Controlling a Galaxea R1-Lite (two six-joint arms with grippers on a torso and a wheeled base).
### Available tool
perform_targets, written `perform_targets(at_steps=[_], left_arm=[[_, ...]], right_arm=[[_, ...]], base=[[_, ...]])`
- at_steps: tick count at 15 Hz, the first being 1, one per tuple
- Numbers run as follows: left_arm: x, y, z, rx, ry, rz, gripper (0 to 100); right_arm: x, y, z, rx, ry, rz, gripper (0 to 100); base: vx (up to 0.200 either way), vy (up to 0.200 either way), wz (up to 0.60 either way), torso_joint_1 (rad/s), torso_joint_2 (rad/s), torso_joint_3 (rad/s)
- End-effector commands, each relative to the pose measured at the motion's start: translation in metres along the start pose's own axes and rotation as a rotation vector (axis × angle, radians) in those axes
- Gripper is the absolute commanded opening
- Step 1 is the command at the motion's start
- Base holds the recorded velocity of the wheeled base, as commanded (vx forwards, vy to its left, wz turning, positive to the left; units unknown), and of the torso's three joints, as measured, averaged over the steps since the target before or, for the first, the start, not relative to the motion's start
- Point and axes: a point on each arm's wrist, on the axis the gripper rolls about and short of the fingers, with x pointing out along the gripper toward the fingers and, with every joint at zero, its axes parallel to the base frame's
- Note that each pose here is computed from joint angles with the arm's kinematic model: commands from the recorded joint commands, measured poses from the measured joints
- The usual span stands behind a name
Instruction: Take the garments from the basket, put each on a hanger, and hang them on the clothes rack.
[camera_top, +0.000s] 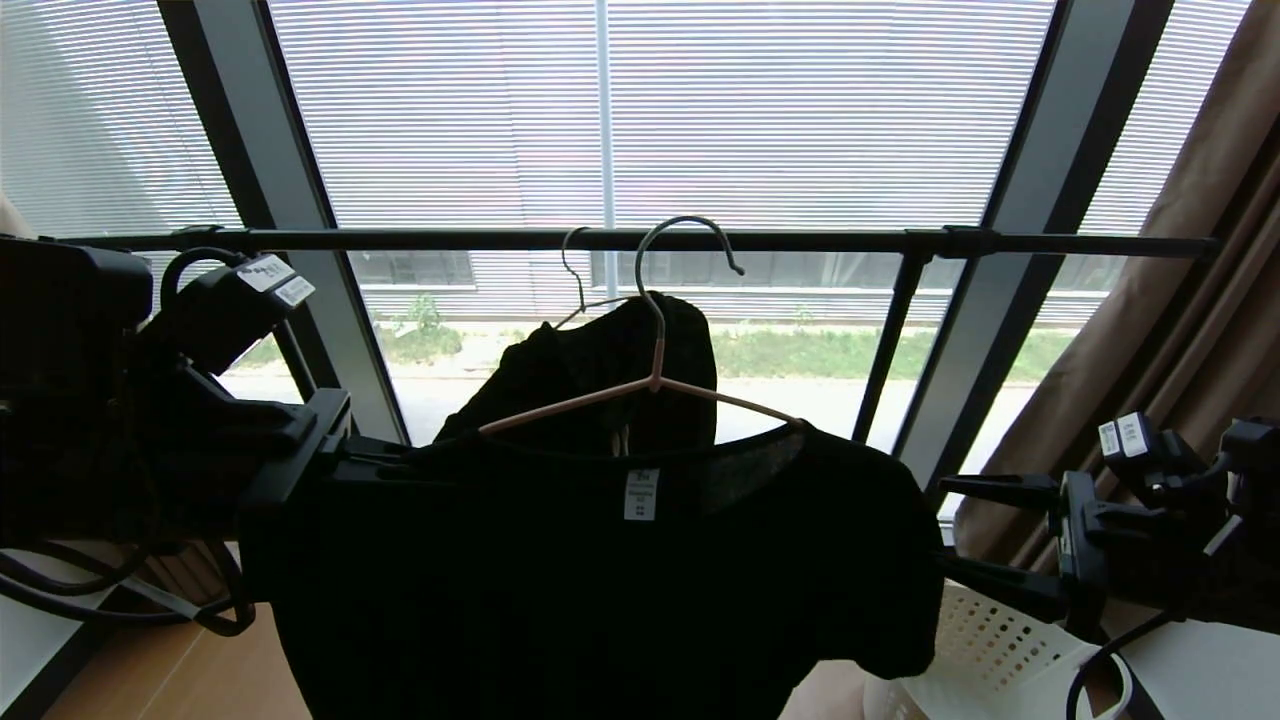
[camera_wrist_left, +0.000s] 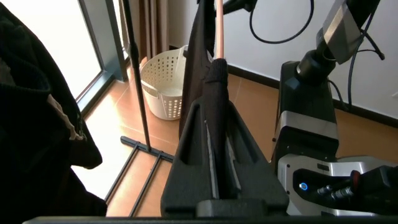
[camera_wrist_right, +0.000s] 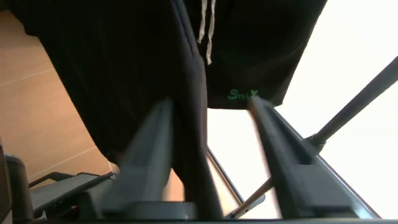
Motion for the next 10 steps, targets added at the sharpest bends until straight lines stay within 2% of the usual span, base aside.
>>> perform_targets(at_steps=[1, 3, 4, 5, 6, 7, 10], left_arm=[[0.001, 0.003, 0.002, -0.032, -0.004, 0.002, 0], [0.003, 0.007, 0.012, -0.075, -0.024, 0.039, 0], [0.004, 0.008, 0.013, -0.077, -0.024, 0.049, 0], [0.018, 0.011, 0.019, -0.083, -0.011, 0.141, 0], [0.024, 0.012, 0.021, -0.081, -0.003, 0.174, 0], [0.041, 0.012, 0.022, -0.082, 0.025, 0.235, 0], [0.064, 0.011, 0.022, -0.075, 0.051, 0.300, 0]], right_arm=[[-0.006, 0.008, 0.011, -0.050, -0.028, -0.005, 100], [-0.009, 0.010, 0.018, -0.079, -0.037, -0.038, 100], [-0.010, 0.010, 0.019, -0.078, -0.035, -0.046, 100], [-0.007, 0.012, 0.024, -0.100, -0.013, -0.130, 100], [-0.004, 0.015, 0.027, -0.108, -0.005, -0.154, 100], [0.001, 0.023, 0.034, -0.093, 0.001, -0.204, 100], [-0.002, 0.032, 0.051, -0.017, -0.061, -0.224, 100]], base=[[0.000, 0.000, 0.00, 0.000, 0.00, 0.000], [0.000, 0.000, 0.00, 0.000, 0.00, 0.000], [0.000, 0.000, 0.00, 0.000, 0.00, 0.000], [0.000, 0.000, 0.00, 0.000, 0.00, 0.000], [0.000, 0.000, 0.00, 0.000, 0.00, 0.000], [0.000, 0.000, 0.00, 0.000, 0.00, 0.000], [0.000, 0.000, 0.00, 0.000, 0.00, 0.000]])
